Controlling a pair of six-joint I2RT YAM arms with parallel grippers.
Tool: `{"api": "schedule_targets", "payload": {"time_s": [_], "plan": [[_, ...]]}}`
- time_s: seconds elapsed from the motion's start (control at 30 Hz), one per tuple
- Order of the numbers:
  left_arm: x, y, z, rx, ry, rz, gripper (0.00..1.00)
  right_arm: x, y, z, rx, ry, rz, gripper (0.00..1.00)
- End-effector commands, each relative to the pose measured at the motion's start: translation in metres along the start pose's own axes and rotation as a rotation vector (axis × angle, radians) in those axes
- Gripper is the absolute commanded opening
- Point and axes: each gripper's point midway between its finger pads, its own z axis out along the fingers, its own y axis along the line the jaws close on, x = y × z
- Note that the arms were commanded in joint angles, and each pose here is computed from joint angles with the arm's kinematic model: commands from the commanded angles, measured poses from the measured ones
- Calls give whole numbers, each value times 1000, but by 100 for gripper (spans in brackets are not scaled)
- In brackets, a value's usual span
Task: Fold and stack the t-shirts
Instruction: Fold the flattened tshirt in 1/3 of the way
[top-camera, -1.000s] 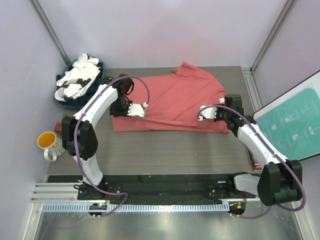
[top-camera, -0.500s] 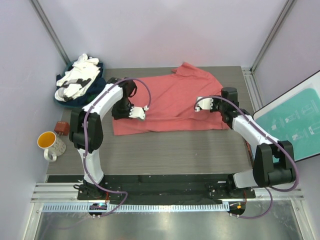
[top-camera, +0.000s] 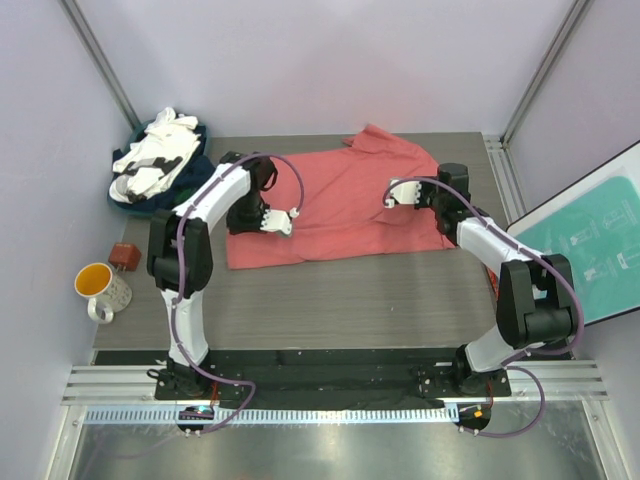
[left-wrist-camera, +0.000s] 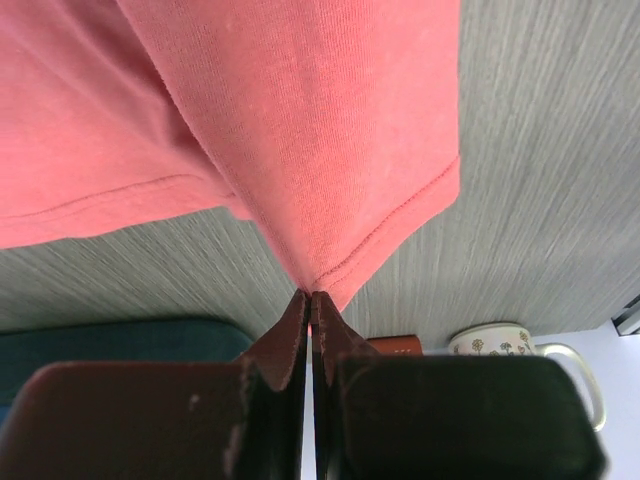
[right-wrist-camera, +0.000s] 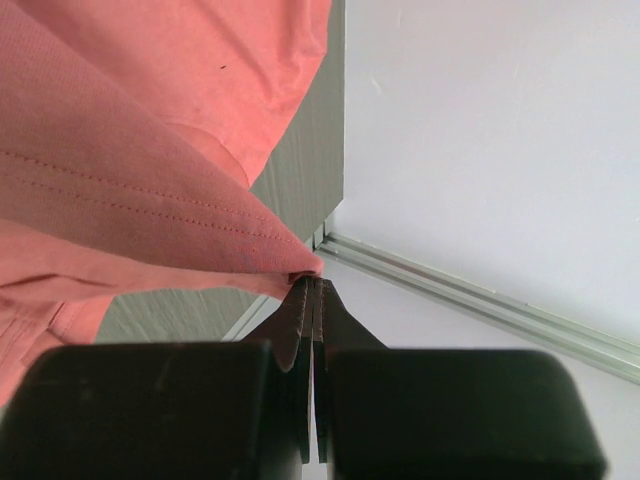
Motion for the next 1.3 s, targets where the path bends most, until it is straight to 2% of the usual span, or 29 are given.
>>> {"api": "schedule_targets", "payload": {"time_s": [0.0, 0.67, 1.27], "plan": [[13, -19, -6, 103, 54, 13, 0, -3, -44, 3, 133, -16, 21, 1], [17, -6, 5, 102, 102, -2, 0, -4, -40, 29, 161, -25, 33, 1], [19, 25, 13, -10, 117, -41, 0, -5, -60, 46, 220, -29, 33, 1]]}}
